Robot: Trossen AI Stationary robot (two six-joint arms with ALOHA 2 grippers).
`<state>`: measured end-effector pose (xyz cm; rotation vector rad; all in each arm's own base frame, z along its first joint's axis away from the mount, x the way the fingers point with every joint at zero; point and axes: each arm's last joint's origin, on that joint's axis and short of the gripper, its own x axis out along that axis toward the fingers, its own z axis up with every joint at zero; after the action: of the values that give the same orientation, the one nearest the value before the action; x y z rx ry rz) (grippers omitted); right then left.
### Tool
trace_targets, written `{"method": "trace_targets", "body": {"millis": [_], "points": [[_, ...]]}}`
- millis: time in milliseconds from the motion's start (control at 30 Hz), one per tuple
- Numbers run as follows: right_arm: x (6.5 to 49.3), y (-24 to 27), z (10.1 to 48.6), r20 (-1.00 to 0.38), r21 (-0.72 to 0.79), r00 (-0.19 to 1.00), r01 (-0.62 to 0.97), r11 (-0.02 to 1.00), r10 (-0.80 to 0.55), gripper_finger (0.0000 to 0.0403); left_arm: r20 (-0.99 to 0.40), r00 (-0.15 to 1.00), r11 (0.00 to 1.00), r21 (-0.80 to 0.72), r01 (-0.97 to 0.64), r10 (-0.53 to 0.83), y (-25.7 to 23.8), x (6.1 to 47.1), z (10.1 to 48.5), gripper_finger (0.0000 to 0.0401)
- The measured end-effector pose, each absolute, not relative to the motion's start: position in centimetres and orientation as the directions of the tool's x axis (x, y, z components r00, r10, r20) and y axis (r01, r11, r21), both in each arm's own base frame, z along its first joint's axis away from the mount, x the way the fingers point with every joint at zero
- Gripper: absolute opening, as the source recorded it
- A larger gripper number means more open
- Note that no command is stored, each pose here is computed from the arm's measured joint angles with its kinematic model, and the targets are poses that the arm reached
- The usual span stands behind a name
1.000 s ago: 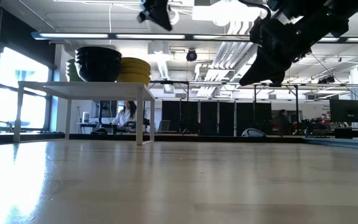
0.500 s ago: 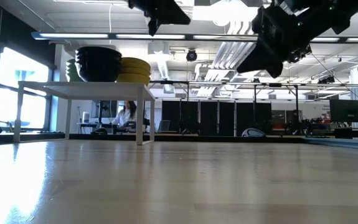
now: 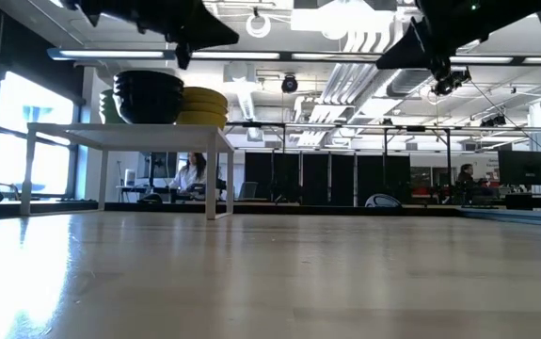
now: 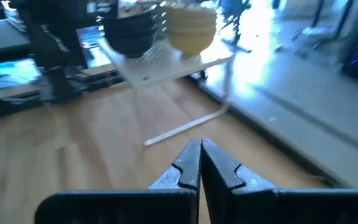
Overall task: Pick & Place Mini bowls
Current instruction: Return to home Position
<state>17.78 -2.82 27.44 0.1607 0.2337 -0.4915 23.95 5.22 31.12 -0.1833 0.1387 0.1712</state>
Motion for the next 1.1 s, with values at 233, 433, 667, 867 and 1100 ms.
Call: {"method": "trace_targets", "body": {"millis": [233, 433, 667, 867, 1100], "points": [[16.9, -2.8, 28.1, -0.222, 0.036, 0.856, 0.485, 0.874, -0.466, 0.0000, -0.125, 0.966, 0.958, -0.151, -0.242, 0.224, 4.7, 20.6, 29.9, 0.0000], [17.0, -2.8, 28.1, -0.223, 0.035, 0.857, 0.484, 0.874, -0.465, 0.0000, -0.075, 0.965, 0.954, -0.149, -0.261, 0.252, 3.9, 17.0, 27.9, 0.0000], [16.9, -2.9, 28.0, -0.219, -0.001, 0.831, 0.524, 0.852, -0.511, 0.0000, 0.017, 0.952, 0.947, -0.110, -0.302, 0.305, 3.2, 13.0, 25.6, 0.0000], [16.1, -2.6, 26.0, -0.075, -0.039, 0.903, 0.420, 0.906, -0.422, 0.0000, 0.070, 0.942, 0.939, -0.134, -0.316, 0.327, 2.6, 10.1, 23.3, 0.0000], [14.0, -2.5, 22.1, 0.130, 0.098, 0.922, 0.353, 0.930, -0.364, 0.0000, 0.081, 0.938, 0.932, -0.171, -0.321, 0.338, 2.2, 8.0, 21.3, 0.0000]]}}
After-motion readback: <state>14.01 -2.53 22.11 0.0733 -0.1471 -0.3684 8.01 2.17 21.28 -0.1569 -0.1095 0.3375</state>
